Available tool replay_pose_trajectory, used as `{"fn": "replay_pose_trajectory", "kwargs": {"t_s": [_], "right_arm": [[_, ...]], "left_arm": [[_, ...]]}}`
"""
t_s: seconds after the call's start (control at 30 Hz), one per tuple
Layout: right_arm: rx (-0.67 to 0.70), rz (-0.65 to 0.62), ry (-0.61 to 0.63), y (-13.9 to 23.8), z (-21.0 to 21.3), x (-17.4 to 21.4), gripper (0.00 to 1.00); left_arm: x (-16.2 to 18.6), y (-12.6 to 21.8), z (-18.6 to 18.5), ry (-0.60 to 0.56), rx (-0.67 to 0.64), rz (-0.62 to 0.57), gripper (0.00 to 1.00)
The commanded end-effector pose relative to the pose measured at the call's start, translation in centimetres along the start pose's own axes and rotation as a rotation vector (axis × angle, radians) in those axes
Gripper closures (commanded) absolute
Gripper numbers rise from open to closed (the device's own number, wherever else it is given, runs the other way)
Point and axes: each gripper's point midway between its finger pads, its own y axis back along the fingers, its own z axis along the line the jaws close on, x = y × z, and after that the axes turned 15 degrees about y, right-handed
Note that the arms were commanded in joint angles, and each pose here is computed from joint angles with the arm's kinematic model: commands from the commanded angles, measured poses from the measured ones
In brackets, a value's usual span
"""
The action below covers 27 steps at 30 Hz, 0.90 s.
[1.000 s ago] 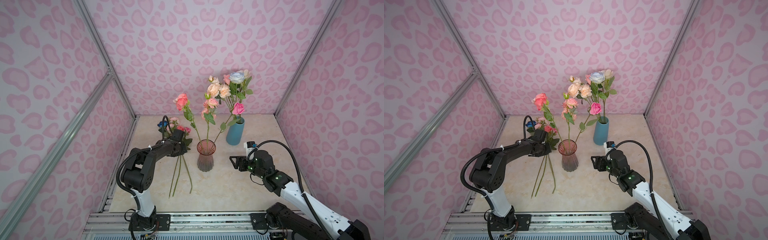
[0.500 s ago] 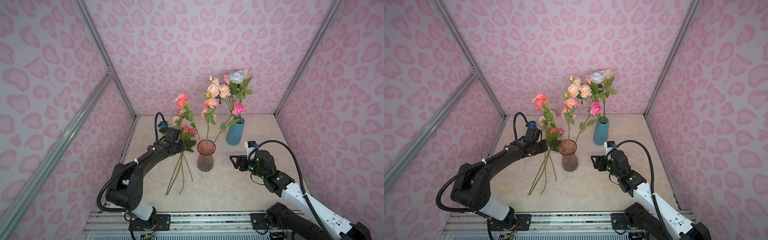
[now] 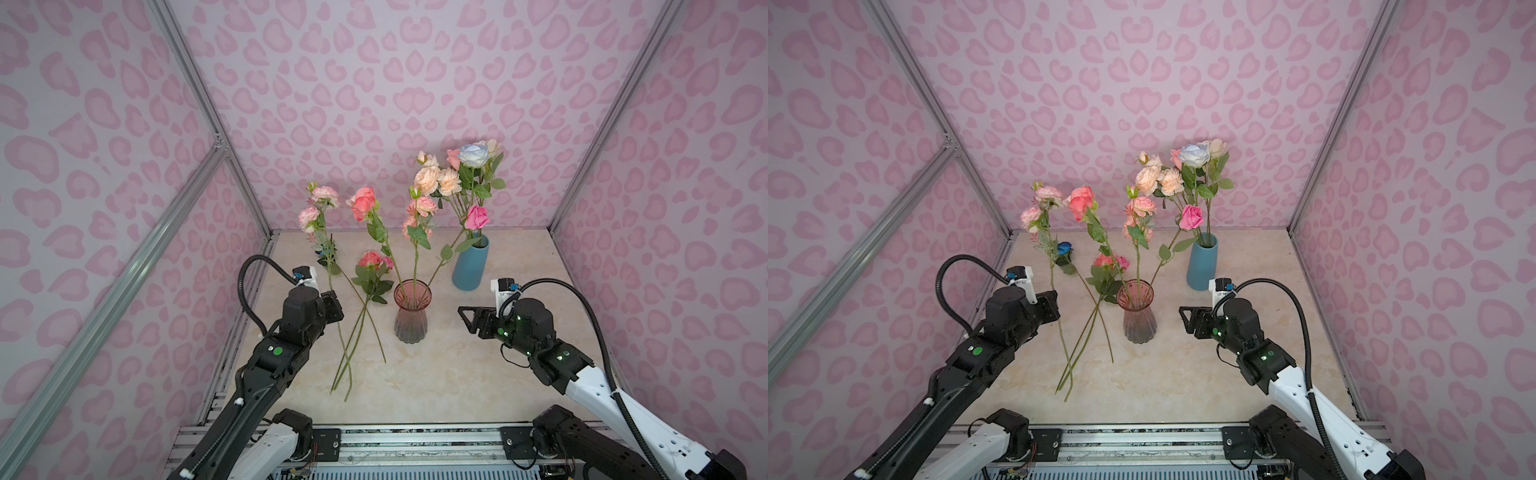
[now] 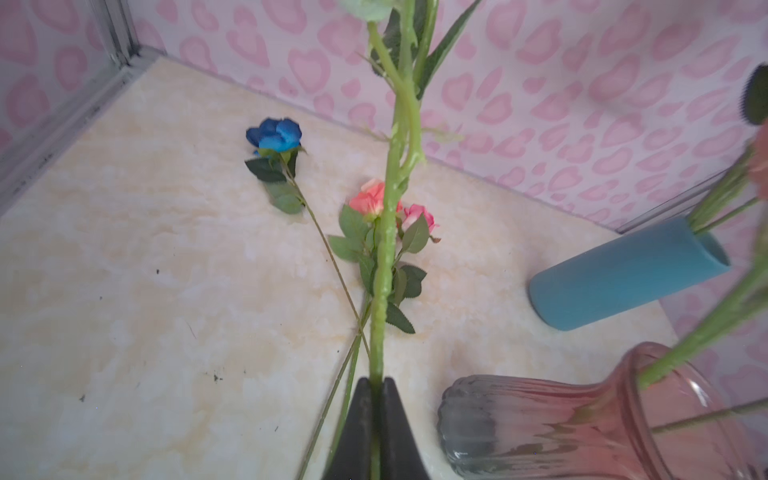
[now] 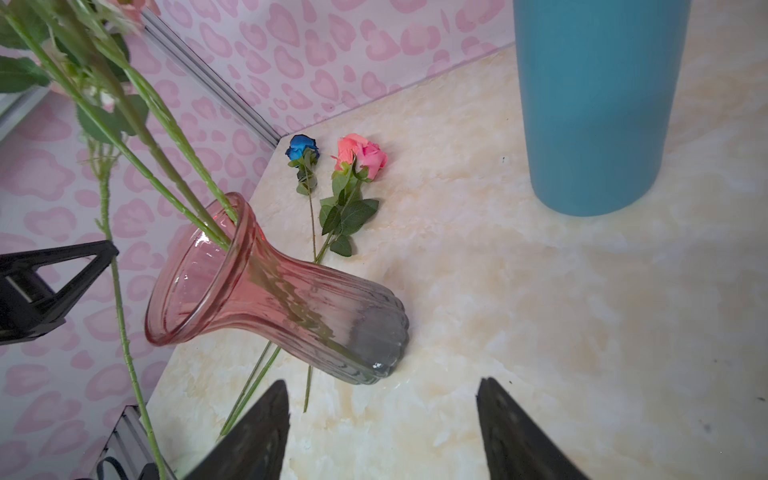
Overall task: Arrange the flowers into the vase
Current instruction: 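Lift the pink carnation spray upright above the pink vase with the left gripper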
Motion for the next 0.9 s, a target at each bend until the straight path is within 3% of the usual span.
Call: {"fn": "replay_pose_trajectory", "kwargs": {"t_s": [0.0,0.13,0.27,0.4,0.63,0.87], "right_arm": [[-0.056,-0.04,-0.022,-0.1,1.0,-0.7,0.27],[-0.092,-0.064,-0.027,-0.7,1.1,-0.1,0.21],[-0.199,-0.066,-0.046,-1.1,2.6,0.4,0.17],[-0.078,-0.045,-0.06,-1.3,0.4,1.2,0.17],[-0.033,-0.08,-0.057,-0.2,-0.3,1.0,0.17],[0.002,-0.098,-0.029,0.6,-0.8,0.6,0.17]], "left_arm": [[-3.6,3.7,-3.5,-0.047,0.18,-0.151,0.97],[-5.6,8.7,-7.1,-0.094,0.41,-0.253,0.97],[-7.0,11.2,-9.6,-0.13,0.534,-0.318,0.97],[-8.3,12.3,-13.5,-0.179,0.664,-0.323,0.97],[-10.4,14.2,-22.5,-0.306,0.858,-0.418,0.97],[-10.5,12.6,-29.6,-0.361,0.983,-0.519,0.97]]}}
